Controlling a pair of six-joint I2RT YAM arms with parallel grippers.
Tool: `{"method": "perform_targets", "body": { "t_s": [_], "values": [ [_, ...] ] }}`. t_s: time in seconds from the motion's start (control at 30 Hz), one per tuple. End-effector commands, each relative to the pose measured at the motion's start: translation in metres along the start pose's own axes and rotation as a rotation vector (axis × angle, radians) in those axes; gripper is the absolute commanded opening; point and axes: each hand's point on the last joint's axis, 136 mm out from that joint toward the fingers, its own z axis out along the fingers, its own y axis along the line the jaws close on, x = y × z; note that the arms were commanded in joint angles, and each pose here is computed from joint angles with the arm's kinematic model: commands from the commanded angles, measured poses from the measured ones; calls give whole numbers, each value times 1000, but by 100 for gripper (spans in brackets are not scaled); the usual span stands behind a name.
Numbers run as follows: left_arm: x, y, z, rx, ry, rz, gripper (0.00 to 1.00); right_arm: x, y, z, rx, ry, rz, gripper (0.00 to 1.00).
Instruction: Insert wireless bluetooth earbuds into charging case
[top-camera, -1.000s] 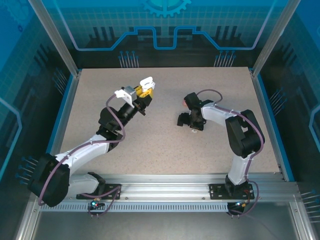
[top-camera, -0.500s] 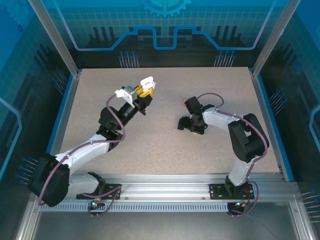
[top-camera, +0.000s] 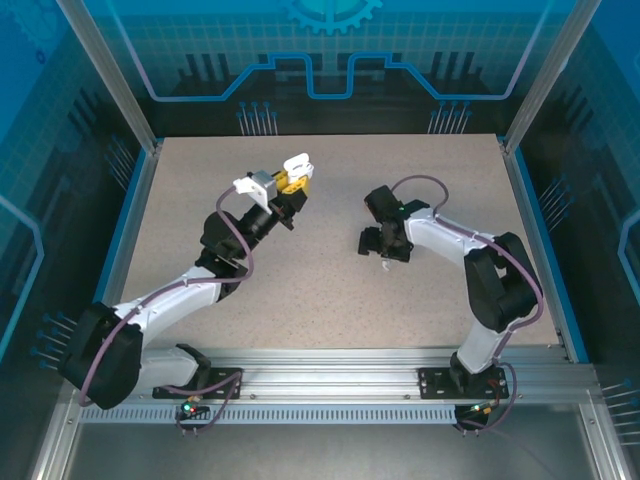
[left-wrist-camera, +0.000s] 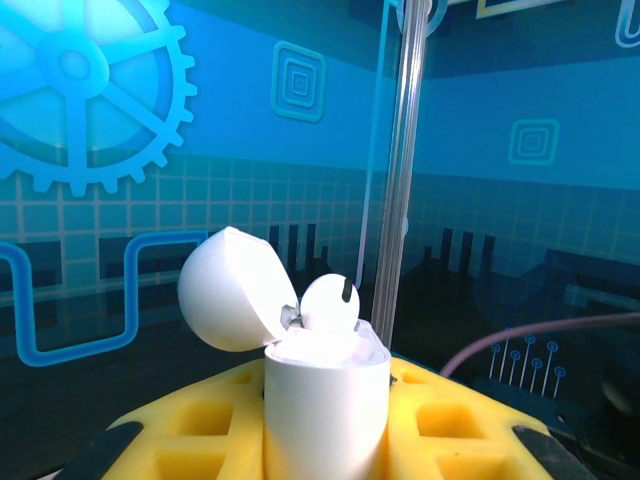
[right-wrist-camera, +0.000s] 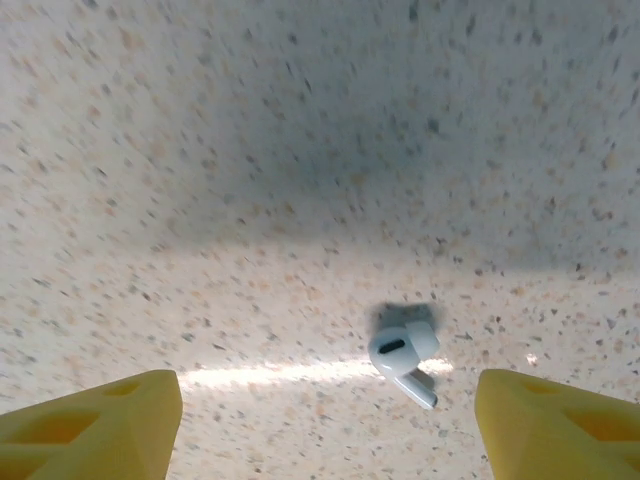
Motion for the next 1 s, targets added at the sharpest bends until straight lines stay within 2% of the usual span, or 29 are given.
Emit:
{"method": "perform_targets", "body": {
  "t_s": [0.0, 0.27, 0.97],
  "values": [
    [-19, -9, 6, 36, -56, 18, 0, 5, -6, 5, 55, 60, 9, 77],
    [-20, -10, 8, 44, -58, 20, 0, 5, -12, 19, 113, 115, -83, 70],
    [-17, -10, 9, 46, -58, 16, 0, 20, -33, 43, 119, 187, -110, 58]
  ]
}}
